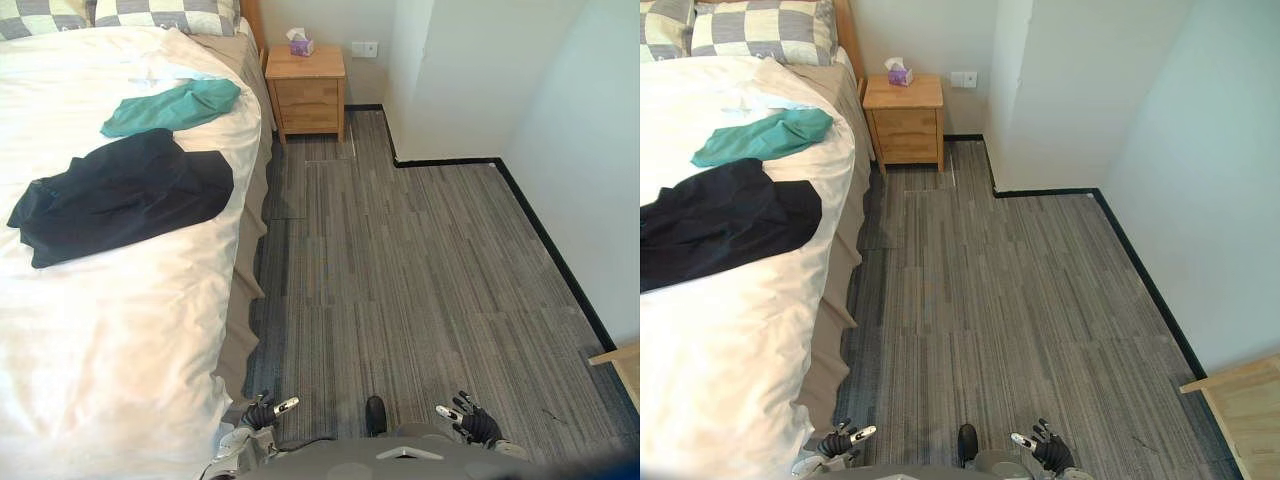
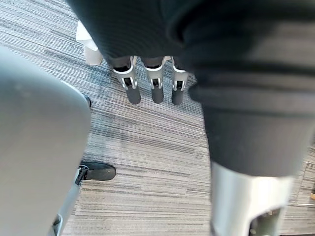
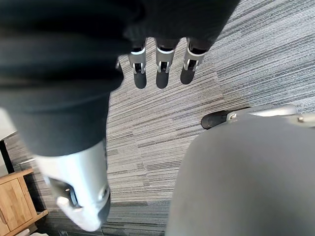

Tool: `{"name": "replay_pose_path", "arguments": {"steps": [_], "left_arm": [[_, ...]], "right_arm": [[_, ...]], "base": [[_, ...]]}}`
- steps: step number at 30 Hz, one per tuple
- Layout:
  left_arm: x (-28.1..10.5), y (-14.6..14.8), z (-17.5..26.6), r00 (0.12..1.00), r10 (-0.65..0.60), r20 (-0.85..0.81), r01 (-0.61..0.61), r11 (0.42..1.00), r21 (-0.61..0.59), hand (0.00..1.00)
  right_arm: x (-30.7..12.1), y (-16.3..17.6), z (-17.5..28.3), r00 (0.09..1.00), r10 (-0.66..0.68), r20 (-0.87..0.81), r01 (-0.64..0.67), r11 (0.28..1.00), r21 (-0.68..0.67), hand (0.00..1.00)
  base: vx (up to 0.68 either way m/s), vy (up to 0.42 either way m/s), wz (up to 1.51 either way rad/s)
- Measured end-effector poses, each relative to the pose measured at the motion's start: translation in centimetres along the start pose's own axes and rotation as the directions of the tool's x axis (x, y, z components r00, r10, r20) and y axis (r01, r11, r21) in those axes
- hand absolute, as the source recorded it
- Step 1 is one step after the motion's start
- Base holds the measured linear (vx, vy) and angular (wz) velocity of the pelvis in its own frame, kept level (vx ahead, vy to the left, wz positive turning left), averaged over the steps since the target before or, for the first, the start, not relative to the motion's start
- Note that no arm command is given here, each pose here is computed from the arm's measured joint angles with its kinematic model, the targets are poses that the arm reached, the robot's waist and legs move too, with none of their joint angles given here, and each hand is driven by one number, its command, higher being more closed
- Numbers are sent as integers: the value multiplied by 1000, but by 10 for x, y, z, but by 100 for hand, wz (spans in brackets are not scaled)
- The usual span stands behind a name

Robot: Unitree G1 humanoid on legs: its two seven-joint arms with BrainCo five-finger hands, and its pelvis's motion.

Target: Tidy the bed and pick cloth on bed and put in laundry

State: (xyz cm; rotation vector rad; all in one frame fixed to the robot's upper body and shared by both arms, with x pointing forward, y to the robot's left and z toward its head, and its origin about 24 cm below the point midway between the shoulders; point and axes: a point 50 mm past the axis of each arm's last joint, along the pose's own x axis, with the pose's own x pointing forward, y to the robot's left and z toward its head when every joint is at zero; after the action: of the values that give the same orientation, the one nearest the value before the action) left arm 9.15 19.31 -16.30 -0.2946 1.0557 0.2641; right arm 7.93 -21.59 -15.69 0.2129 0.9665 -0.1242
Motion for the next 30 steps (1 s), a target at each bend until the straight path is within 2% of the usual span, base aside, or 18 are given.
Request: {"name": "replay_pose_path", "arguments": {"steps": [7,12,17,20,30], "left_arm": [[-1,0,-2,1000,-6,-5,6,1000,-2,0],[-1,1,-4,1000,-11,-9,11,1000,-26,0],[-5,10,-11,1000,20,-6,-20,991,-134,0],[-12,28,-18,996,92,5,-89,970,-228,0],[-15,16,-22,999,42,22,-36,974,-226,0]], "right_arm": [[-1,-1,-3,1000,-10,3,10,999,36,0],[-6,-2,-12,999,-51,18,47,986,158,0],[-14,-6,-23,993,-112,41,95,952,291,0],[-9,5,-8,993,-57,103,33,974,222,0],[-5,6,12,986,-30,164,4,988,157,0]], "base": [[69,51,-1],[-2,64,9],[-35,40,14],[96,-59,-47],[210,-19,-23]]}}
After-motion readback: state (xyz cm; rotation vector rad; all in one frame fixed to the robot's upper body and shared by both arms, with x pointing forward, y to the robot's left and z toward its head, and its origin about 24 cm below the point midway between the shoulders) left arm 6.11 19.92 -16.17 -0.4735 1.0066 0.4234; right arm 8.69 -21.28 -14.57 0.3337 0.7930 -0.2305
